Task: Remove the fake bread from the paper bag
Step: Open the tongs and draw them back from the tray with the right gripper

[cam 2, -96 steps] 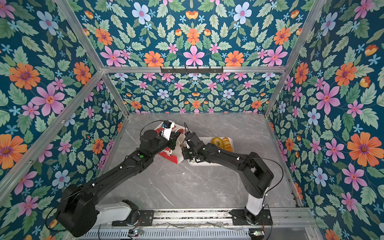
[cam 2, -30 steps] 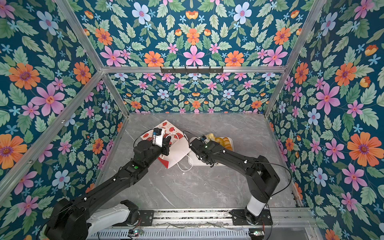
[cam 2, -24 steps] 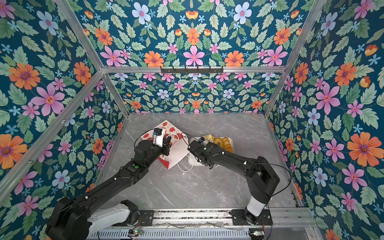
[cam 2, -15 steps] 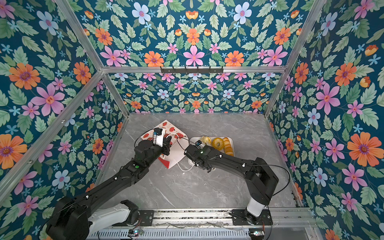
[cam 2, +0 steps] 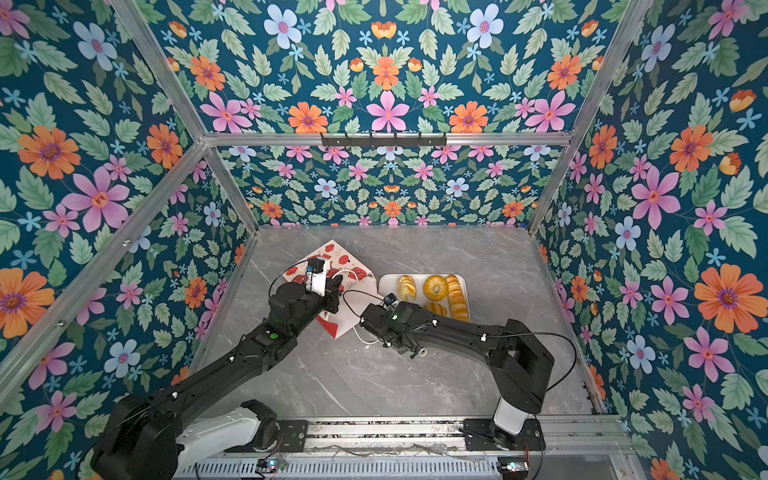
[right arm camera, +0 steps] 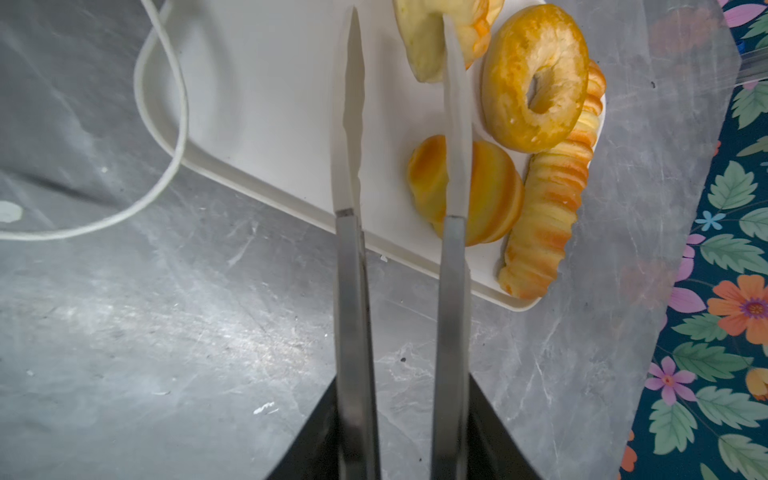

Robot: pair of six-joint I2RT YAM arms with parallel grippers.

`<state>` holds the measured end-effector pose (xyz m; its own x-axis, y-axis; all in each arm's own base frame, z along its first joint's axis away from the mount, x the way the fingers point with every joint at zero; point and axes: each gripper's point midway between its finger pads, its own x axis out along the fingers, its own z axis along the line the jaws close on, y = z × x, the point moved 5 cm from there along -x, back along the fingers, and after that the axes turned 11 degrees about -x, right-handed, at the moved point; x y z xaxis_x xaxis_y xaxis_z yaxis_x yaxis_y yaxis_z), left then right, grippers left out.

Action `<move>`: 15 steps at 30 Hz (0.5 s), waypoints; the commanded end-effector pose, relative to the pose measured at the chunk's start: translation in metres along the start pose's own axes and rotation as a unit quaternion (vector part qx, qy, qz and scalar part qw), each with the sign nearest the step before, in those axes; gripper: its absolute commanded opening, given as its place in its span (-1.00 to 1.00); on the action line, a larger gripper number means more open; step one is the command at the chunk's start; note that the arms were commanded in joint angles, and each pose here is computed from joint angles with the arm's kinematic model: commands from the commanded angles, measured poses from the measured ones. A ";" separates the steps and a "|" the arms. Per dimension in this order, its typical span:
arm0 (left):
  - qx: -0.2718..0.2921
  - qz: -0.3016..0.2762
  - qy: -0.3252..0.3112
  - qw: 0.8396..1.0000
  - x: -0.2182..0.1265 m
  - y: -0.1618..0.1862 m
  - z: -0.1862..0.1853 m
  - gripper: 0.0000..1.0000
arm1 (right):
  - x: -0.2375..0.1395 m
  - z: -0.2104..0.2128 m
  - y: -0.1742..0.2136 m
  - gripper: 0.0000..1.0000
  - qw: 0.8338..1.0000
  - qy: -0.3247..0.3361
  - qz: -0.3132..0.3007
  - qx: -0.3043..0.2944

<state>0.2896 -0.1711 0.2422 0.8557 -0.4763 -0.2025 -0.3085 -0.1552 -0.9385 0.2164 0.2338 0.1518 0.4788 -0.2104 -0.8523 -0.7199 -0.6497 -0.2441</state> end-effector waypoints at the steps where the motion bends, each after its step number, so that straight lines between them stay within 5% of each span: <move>1: -0.004 -0.020 0.005 1.000 -0.002 -0.007 -0.001 -1.00 | -0.002 0.003 0.003 -0.18 1.000 -0.003 0.004 0.011; 15: -0.010 -0.022 0.008 1.000 -0.003 -0.005 -0.001 -1.00 | -0.021 0.006 0.008 -0.15 0.996 -0.074 -0.022 0.047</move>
<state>0.2871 -0.1693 0.2422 0.8583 -0.4770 -0.1890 -0.3040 -0.1760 -0.9363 0.2008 0.2372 0.1617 0.4447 -0.0990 -0.8902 -0.7328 -0.6117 -0.2981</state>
